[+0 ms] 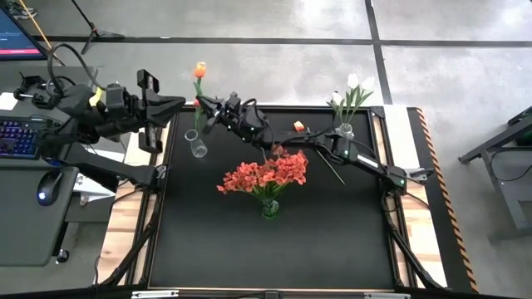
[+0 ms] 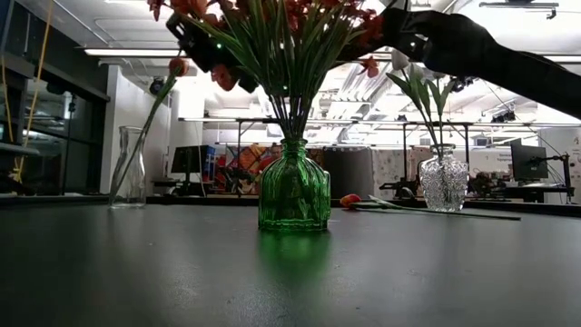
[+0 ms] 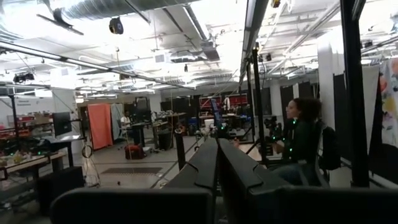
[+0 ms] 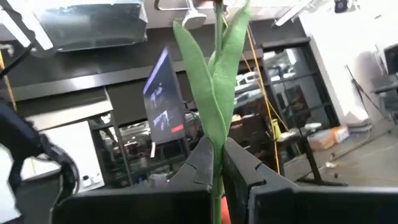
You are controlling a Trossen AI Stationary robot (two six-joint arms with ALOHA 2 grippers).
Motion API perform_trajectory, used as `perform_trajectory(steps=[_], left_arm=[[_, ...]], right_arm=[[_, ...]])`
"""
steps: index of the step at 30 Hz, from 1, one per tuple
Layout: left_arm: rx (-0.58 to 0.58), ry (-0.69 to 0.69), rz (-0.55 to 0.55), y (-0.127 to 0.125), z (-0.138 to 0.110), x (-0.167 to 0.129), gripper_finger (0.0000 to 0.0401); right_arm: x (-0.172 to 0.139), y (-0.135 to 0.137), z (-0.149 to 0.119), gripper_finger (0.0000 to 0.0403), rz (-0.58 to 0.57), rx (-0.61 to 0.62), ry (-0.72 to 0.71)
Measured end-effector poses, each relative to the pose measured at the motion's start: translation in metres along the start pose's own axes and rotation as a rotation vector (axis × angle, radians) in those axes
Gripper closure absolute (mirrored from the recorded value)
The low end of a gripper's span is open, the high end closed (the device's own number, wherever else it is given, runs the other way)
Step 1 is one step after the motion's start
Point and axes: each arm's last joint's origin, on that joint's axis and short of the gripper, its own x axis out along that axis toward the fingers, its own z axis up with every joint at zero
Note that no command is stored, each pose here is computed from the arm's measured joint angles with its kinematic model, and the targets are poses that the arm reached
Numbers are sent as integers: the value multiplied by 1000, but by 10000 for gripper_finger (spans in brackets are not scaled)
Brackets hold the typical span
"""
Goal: Sort flowers into vase by color
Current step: Put the bottom light orange flower into the left transparent vase
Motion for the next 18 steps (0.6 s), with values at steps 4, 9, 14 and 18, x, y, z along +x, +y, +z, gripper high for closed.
perform_trajectory(steps=[4, 9, 14, 18], left_arm=[[4, -1, 0, 0, 0, 0, 401], [6, 5, -1, 0, -1, 1, 401], [5, 5, 13, 0, -1, 1, 401], [6, 12, 43, 1, -1, 1, 401]], right_arm=[[0, 1, 3, 403, 27, -5, -32], [-1, 10, 11, 403, 95, 35, -83], [-1, 10, 10, 403, 68, 13, -78], [-1, 6, 10, 403, 18, 1, -82]])
